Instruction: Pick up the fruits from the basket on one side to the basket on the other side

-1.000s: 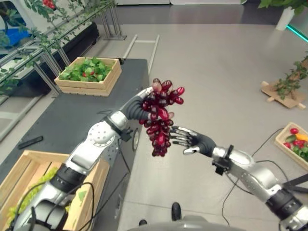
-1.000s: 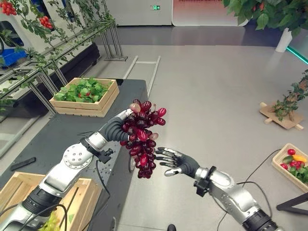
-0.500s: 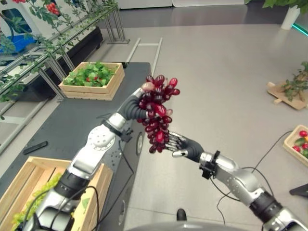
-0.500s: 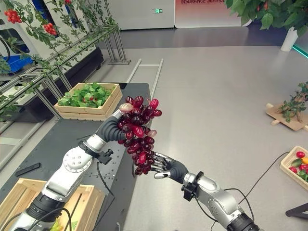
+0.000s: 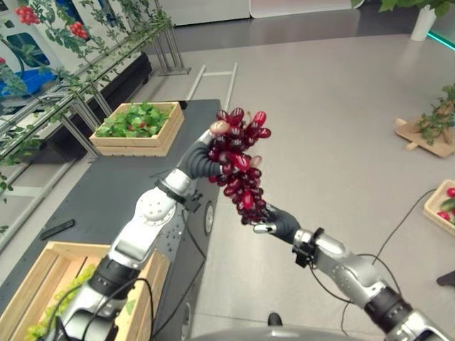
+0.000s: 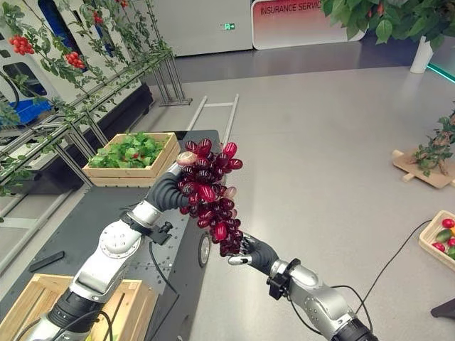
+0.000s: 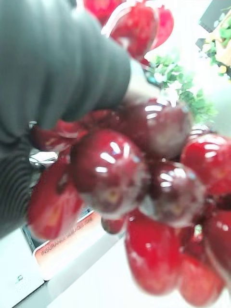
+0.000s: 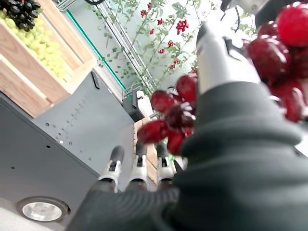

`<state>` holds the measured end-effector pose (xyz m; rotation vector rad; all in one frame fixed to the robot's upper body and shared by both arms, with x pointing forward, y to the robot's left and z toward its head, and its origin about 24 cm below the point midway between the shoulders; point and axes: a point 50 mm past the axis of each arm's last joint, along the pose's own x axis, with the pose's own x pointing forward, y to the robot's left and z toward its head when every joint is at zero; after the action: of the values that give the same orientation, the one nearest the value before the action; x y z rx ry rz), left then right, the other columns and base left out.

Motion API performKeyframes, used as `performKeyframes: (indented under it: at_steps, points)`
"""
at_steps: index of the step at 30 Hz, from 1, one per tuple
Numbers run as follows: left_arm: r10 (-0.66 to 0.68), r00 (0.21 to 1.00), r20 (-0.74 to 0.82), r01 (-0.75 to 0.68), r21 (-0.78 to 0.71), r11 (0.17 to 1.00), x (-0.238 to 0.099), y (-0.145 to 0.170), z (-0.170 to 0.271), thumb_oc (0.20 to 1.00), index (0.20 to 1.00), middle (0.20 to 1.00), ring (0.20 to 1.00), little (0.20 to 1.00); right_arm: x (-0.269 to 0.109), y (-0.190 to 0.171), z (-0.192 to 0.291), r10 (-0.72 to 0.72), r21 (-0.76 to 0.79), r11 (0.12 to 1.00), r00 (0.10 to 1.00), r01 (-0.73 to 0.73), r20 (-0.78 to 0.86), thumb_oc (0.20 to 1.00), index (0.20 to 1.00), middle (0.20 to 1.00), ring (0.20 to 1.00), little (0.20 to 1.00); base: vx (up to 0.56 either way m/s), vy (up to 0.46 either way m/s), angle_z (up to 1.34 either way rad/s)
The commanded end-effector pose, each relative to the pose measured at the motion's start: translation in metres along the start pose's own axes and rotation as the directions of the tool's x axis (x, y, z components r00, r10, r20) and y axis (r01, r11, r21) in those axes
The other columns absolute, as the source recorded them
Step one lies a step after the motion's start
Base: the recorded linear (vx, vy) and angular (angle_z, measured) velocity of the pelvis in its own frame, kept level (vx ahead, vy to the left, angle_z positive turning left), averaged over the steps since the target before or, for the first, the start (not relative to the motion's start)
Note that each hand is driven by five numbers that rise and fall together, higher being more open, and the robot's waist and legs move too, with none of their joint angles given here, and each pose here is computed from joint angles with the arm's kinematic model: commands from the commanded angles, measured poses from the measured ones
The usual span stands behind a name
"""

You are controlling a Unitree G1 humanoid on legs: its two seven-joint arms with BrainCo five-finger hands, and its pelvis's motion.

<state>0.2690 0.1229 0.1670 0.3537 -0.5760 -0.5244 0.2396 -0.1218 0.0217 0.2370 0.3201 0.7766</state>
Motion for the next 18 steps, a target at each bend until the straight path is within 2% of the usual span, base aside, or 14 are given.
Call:
performKeyframes:
  at_steps: [1,10,18]
  points:
    - [0.070,0.994,0.086,-0.068,-0.016,0.998,0.003,0.011,0.013,0.200,0.200,0.200,0.200,0.200,0.009,0.020,0.019,0.080,-0.015,0.997,0.987,-0.079,0.141,1.000,1.000,1.000,1.000,1.000,0.00,0.000,0.00]
    - [0.069,0.997,0.027,-0.073,0.209,0.975,-0.010,0.029,0.008,0.200,0.200,0.200,0.200,0.200,-0.009,0.013,0.040,0.096,-0.084,0.993,0.974,-0.080,0.204,1.000,1.000,1.000,1.000,1.000,0.00,0.000,0.00]
    - [0.072,0.997,0.020,-0.075,0.246,0.966,-0.010,0.024,0.006,0.200,0.200,0.200,0.200,0.200,-0.010,0.015,0.044,0.103,-0.111,0.991,0.972,-0.080,0.211,1.000,1.000,1.000,1.000,1.000,0.00,0.000,0.00]
